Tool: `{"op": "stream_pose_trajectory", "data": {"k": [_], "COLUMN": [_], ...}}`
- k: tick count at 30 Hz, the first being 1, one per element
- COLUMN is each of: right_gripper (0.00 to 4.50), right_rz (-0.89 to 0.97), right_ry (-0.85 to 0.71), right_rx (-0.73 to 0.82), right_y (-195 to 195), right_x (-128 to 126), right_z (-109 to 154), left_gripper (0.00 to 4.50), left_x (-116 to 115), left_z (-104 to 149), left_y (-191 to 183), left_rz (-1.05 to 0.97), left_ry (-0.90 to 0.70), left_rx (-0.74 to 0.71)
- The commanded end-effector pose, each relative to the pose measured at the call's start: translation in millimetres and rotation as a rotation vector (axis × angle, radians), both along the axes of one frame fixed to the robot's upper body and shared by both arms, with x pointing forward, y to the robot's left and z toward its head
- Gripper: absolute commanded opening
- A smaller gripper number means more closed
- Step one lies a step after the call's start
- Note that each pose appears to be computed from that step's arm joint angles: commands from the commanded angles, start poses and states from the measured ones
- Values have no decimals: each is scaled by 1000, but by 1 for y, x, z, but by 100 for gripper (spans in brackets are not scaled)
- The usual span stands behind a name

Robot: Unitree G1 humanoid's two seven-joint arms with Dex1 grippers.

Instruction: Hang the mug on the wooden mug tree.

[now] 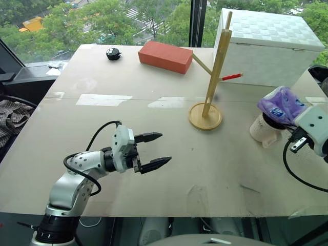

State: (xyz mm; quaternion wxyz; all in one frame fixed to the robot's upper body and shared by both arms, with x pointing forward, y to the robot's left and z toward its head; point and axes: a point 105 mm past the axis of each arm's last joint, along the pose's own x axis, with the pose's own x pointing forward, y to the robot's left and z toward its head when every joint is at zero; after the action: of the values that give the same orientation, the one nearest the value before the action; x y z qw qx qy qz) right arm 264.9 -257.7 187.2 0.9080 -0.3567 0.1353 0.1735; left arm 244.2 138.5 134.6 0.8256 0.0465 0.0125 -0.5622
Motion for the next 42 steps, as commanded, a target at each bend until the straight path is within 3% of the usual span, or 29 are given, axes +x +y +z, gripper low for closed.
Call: {"op": "stream_pose_trajectory", "data": {"k": [1, 6, 10, 14, 16, 17, 18, 21, 24, 27, 30, 32, 37, 42], "right_gripper": [6, 6, 6, 6, 77, 87, 148, 261, 364, 364, 364, 364, 364, 364], "right_rz": [-98, -259, -379, -394, -413, -406, -407, -394, -307, -177, -146, -185, -354, -537], "right_ry": [-131, -149, -90, -24, 1, 28, 38, 41, 11, 70, 134, 128, 65, -29], "right_rx": [85, 15, -1, 15, 8, 5, -19, -36, 13, 202, 285, 365, 439, 508], "right_y": [-20, -67, -104, -118, -127, -128, -132, -137, -121, -80, -36, -11, 30, 33], "right_x": [-2, 2, 22, 46, 57, 61, 64, 62, 39, 5, -30, -40, -36, -13], "right_z": [49, 60, 31, -5, -23, -33, -40, -42, -10, 4, -7, -18, -53, -68], "left_gripper": [450, 450, 450, 450, 450, 450, 450, 450, 450, 450, 450, 450, 450, 450], "left_x": [-8, -12, -9, -9, -10, -10, -11, -13, -13, -12, -11, -11, -15, -12], "left_z": [27, 50, 72, 77, 77, 76, 76, 76, 75, 74, 69, 68, 58, 57], "left_y": [-9, -24, -39, -43, -44, -45, -47, -51, -51, -51, -50, -50, -49, -45], "left_rz": [-88, -187, -204, -202, -201, -203, -205, -211, -200, -199, -207, -215, -281, -289], "left_ry": [-86, -117, -161, -164, -164, -164, -163, -161, -149, -138, -118, -105, -75, -69], "left_rx": [-82, -158, -222, -232, -228, -224, -224, -221, -216, -209, -184, -171, -84, -64]}}
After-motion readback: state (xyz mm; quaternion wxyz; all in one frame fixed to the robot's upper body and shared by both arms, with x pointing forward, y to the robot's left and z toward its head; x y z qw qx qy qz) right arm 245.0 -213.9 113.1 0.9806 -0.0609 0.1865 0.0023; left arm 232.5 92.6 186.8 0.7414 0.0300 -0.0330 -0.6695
